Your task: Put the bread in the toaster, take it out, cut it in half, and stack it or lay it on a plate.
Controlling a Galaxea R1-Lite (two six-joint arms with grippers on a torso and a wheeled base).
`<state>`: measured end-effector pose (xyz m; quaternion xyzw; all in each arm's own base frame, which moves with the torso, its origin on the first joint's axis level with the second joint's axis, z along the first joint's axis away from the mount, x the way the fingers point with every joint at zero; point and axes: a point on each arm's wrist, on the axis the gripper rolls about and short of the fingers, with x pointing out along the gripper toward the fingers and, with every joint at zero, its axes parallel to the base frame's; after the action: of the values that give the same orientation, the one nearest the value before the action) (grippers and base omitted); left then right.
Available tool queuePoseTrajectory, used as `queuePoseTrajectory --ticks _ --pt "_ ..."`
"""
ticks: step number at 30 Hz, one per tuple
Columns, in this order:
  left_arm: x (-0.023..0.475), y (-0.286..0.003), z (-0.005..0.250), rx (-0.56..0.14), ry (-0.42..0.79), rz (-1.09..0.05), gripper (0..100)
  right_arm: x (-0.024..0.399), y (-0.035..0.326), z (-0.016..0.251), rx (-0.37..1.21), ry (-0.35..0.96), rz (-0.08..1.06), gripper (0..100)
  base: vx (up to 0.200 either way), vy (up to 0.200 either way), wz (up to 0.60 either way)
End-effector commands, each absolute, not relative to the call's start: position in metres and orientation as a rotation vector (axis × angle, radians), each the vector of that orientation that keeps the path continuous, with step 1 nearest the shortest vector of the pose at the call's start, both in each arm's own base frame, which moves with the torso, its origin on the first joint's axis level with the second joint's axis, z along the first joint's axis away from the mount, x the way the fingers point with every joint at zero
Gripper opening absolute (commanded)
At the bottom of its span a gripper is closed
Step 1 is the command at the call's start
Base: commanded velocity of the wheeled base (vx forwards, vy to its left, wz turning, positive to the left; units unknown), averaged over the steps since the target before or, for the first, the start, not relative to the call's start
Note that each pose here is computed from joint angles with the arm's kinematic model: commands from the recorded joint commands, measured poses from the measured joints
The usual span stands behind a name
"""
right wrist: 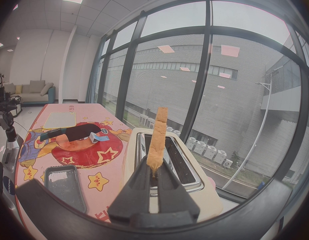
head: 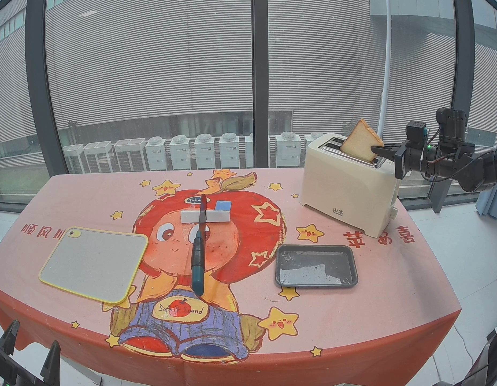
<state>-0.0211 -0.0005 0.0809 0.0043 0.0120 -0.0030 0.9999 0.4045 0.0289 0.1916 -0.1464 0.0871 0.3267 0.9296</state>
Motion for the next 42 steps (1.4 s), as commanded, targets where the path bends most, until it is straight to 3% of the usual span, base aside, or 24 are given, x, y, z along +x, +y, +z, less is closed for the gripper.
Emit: queuePoseTrajectory --ticks 1,2,27,42 --pt "-0.020 0.000 0.076 0.009 0.043 -0.006 100 0.404 0.030 0.191 -0.300 0.180 0.672 0 0.000 0.000 0.00" --pt "-0.020 0.000 0.076 0.009 0.043 -0.006 100 0.404 0.030 0.191 -0.300 0.180 0.672 100 0.000 0.000 0.00" --pt "-0.020 0.000 0.076 0.009 0.043 -0.006 100 0.399 0.027 0.197 -0.300 0.162 0.657 100 0.000 0.000 0.00" --pt "-0.020 0.000 0.076 0.009 0.043 -0.006 100 0.357 0.023 0.213 -0.277 0.169 0.644 100 0.000 0.000 0.00"
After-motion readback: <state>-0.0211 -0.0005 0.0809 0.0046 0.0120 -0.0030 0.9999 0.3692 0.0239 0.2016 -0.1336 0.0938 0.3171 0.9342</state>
